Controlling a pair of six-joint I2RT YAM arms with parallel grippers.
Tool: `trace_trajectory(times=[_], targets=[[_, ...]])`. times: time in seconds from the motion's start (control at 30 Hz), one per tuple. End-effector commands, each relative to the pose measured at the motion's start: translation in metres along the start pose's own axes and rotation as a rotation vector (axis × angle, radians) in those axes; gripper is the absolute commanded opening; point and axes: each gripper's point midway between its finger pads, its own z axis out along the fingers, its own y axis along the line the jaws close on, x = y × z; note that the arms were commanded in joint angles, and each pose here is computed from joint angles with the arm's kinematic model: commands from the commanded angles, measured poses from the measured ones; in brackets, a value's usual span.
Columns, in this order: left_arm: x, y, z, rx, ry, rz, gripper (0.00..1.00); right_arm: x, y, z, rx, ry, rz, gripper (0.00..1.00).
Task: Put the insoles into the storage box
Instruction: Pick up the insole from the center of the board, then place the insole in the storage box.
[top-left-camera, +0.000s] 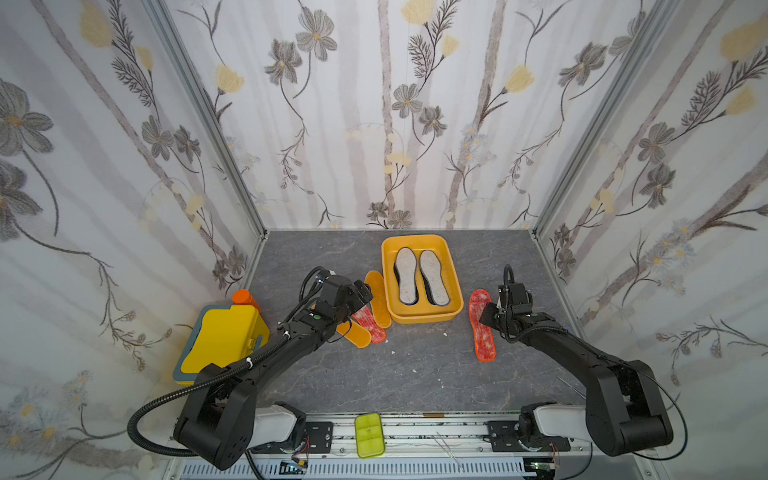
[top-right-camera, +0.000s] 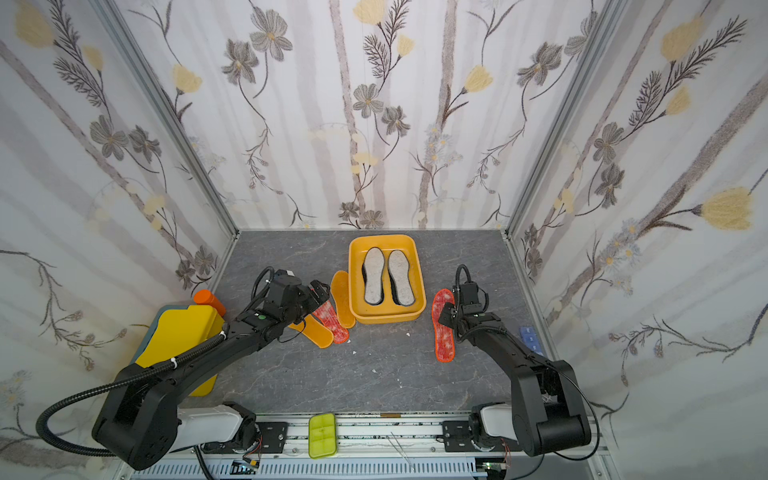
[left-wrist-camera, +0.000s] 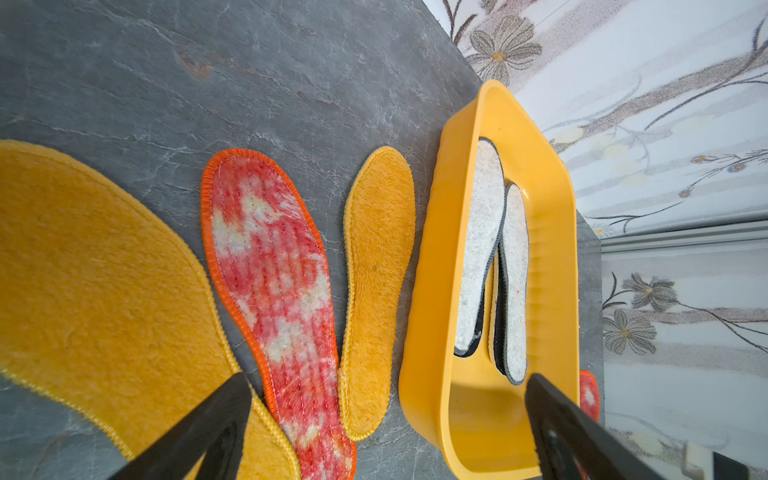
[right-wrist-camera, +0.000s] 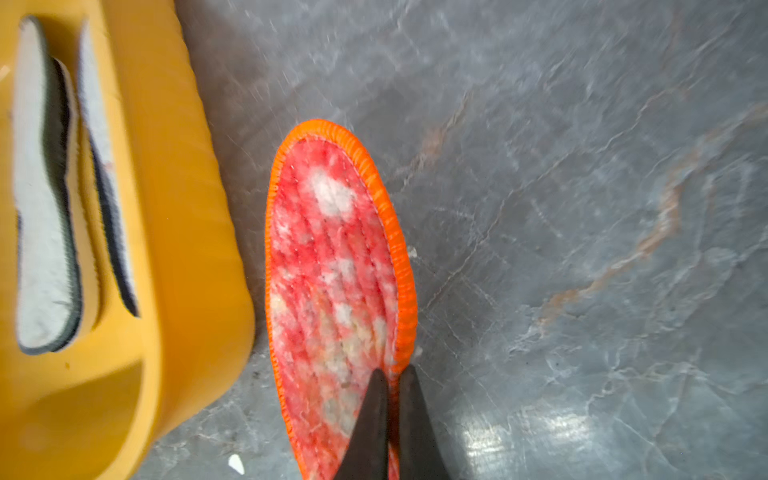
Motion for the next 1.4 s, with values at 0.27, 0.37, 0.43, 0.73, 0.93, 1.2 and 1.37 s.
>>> trace_trajectory(times=[0.27,0.37,0.43,0.73,0.93,1.2,1.37], targets=[[-0.006,-0.003,-0.002,0.033,-0.018,-0.039,1.0,-0.086,0.023,-0.058,-0.019,-0.21,-0.077,0.0],[-0.006,-0.004,-0.002,0.051,-0.014,-0.058,1.0,-0.109,0.053,-0.069,-0.124,-0.232,-0.074,0.0],[-0.006,-0.002,-0.002,0.049,-0.016,-0.062,1.0,-0.123,0.075,-0.075,-0.193,-0.235,-0.061,0.0],[-0.007,0.001,-0.004,0.05,-0.017,-0.067,1.0,-0.127,0.201,-0.058,-0.411,-0.19,-0.097,0.0],[-0.004,0.0,-0.004,0.055,0.003,-0.07,1.0,-0.108,0.24,-0.006,-0.428,-0.096,-0.044,0.0],[-0.003,0.001,-0.004,0.051,0.006,-0.067,1.0,-0.088,0.266,0.042,-0.445,-0.035,0.018,0.0],[-0.005,-0.002,-0.01,0.066,-0.003,-0.066,1.0,-0.08,0.274,0.069,-0.423,-0.013,0.015,0.0]])
